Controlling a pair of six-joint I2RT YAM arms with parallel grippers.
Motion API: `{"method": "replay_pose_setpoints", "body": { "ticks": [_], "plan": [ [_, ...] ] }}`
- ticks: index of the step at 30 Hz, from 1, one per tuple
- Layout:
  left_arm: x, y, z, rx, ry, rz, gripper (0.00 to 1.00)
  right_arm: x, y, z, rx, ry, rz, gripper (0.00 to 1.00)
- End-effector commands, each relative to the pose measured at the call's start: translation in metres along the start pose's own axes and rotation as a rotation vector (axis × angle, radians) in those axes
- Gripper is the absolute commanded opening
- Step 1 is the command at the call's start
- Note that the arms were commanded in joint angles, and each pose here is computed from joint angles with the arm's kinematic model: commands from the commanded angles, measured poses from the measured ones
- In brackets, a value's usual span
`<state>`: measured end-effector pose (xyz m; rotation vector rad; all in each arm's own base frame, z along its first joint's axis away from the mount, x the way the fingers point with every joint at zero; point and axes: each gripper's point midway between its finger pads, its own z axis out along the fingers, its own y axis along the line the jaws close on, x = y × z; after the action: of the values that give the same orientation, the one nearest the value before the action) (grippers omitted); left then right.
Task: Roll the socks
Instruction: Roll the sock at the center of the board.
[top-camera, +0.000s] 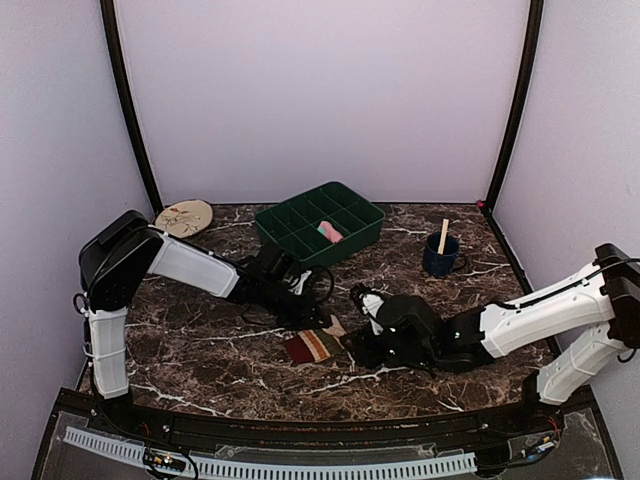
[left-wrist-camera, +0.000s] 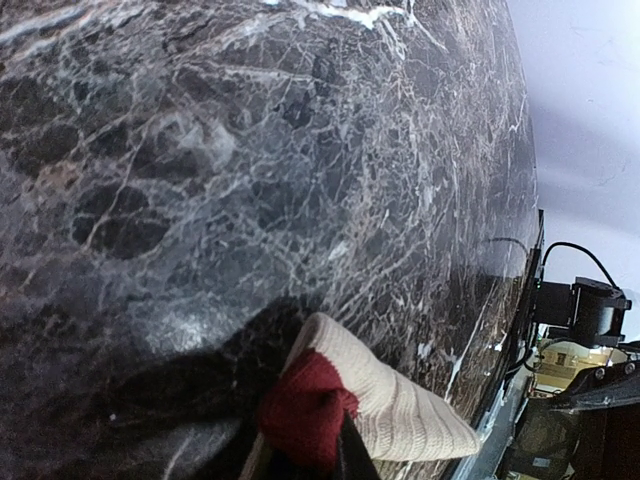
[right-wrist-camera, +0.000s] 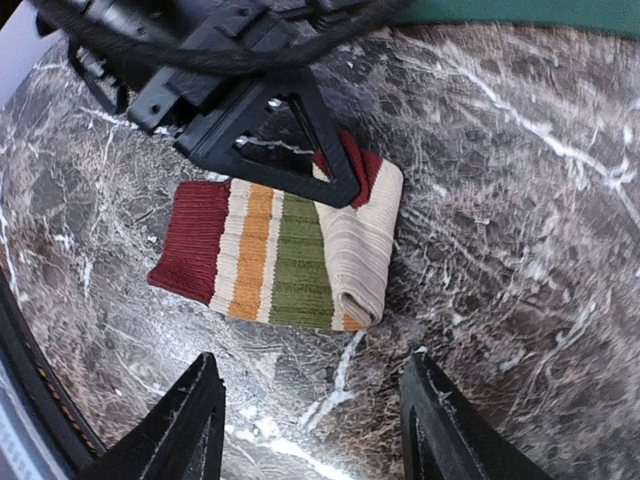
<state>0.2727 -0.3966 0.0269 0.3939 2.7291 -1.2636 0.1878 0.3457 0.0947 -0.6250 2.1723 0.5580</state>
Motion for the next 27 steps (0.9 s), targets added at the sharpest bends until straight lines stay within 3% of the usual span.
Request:
{"method": "replay_pose_setpoints", "body": {
  "ticks": [1, 10, 27],
  "plan": [
    [0.006, 0.005, -0.003, -0.05, -0.025, 0.054, 0.07, -0.009, -0.004, 0.01, -0.039, 0.008, 0.261, 0.56],
    [0.014, 0.011, 0.003, -0.057, -0.06, 0.106, 0.07, -0.012, -0.033, 0.022, -0.129, 0.027, 0.676, 0.55],
    [0.025, 0.019, 0.008, -0.039, -0.117, 0.141, 0.06, 0.034, -0.028, 0.048, -0.258, 0.19, 0.924, 0.57]
  ]
}}
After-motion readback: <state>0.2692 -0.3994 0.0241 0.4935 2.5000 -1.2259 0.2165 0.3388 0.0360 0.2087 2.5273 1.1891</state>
